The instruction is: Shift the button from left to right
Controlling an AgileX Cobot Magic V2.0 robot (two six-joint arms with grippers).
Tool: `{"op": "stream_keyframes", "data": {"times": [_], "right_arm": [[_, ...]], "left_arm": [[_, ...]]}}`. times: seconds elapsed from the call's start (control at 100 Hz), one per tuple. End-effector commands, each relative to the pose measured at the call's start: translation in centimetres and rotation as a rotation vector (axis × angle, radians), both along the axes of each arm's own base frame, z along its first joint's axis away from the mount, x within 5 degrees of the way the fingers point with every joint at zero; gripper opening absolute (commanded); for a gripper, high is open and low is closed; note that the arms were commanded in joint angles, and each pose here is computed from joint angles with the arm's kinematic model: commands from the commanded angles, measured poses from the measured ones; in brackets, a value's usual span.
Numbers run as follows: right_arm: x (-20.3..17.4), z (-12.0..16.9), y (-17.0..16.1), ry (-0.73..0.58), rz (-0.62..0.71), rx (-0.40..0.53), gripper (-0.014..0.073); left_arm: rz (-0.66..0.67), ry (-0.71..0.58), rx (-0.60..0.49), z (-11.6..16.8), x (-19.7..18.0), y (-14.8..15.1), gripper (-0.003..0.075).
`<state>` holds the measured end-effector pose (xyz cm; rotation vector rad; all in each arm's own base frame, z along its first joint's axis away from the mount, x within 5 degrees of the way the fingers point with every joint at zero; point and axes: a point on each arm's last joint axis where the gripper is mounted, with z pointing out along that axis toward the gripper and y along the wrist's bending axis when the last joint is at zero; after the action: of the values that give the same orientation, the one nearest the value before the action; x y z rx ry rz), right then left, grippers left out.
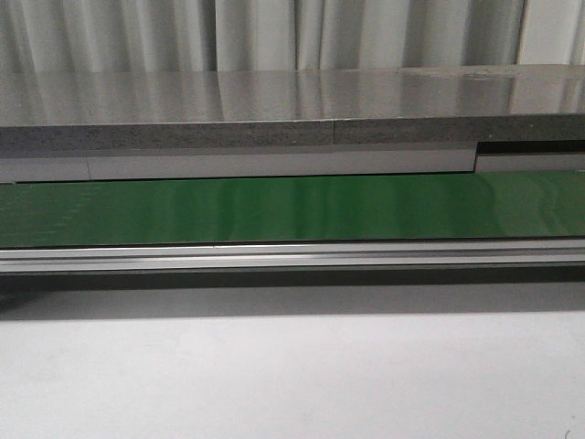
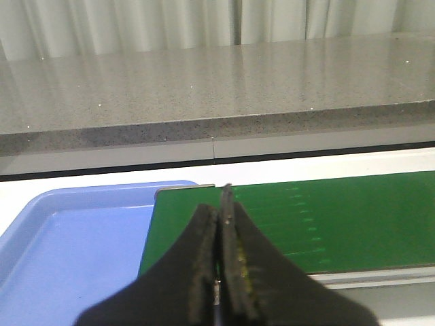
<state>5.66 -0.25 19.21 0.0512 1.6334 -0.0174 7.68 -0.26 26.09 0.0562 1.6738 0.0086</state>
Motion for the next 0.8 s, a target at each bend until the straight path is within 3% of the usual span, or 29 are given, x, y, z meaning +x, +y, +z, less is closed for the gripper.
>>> {"op": "stream_keyframes", "data": {"times": [0.0,0.79], "right_arm": [[-0.2,1.29,0.04,-0.108,0.004,-0.002,-0.0068],[-0.2,1.29,0.04,-0.108,0.004,-0.002,-0.0068]], "left_arm": [[0.008,-0.102,-0.014,1.67,0.08,0.08,-0.002],[0.01,-0.104,0.015,1.68,0.08,0.1,-0.002]]}}
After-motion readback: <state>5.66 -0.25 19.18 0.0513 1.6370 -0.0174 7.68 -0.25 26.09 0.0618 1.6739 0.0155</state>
